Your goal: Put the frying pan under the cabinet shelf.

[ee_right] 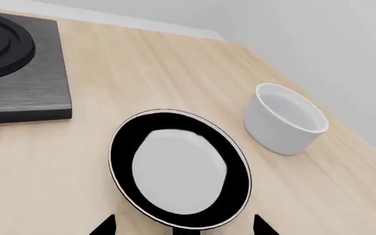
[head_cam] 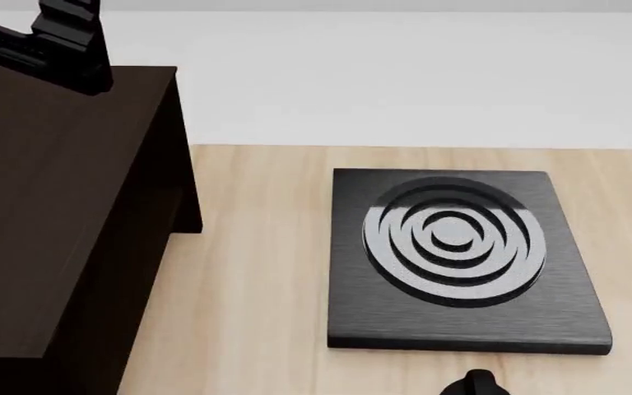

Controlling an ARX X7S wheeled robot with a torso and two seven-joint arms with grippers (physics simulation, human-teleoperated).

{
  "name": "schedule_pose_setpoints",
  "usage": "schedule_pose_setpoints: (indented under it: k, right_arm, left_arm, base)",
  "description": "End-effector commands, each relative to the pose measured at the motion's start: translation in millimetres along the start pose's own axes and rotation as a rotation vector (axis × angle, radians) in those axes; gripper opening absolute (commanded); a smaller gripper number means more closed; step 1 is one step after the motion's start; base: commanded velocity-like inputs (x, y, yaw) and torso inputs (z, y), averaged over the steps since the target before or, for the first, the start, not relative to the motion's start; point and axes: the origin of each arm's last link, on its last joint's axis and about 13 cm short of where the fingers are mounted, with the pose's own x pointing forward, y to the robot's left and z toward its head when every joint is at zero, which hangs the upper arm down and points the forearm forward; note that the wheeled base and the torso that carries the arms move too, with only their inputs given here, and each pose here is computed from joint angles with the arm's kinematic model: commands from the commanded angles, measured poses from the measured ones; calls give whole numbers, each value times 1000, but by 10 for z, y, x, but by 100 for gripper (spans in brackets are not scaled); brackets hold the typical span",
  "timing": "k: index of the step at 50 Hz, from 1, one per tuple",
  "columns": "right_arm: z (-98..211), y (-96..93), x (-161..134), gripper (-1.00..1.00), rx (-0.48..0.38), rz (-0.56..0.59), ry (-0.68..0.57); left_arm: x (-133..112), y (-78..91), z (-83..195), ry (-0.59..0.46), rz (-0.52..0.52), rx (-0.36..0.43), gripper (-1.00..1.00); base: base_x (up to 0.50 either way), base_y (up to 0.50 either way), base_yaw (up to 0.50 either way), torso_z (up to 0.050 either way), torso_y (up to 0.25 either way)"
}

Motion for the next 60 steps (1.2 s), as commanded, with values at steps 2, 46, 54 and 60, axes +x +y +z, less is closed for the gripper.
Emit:
schedule_pose_setpoints:
  k: [2, 46, 54, 60]
  right_arm:
    - [-71, 12, 0, 100, 7, 6, 29]
    - [-508, -101, 211, 100, 49, -16, 149]
    - [-644, -157, 265, 100, 60, -19, 172]
    - [-724, -166, 305, 100, 66, -21, 190]
  left_arm:
    - [-1, -4, 0, -1, -1, 1, 100]
    - [15, -24, -9, 1, -7, 0, 100]
    - [21, -33, -8, 2, -9, 3, 100]
    - [28, -43, -10, 4, -12, 5, 100]
  base:
    - [0, 0, 0, 0, 0]
    - [0, 0, 0, 0, 0]
    - [0, 0, 0, 0, 0]
    - [0, 0, 0, 0, 0]
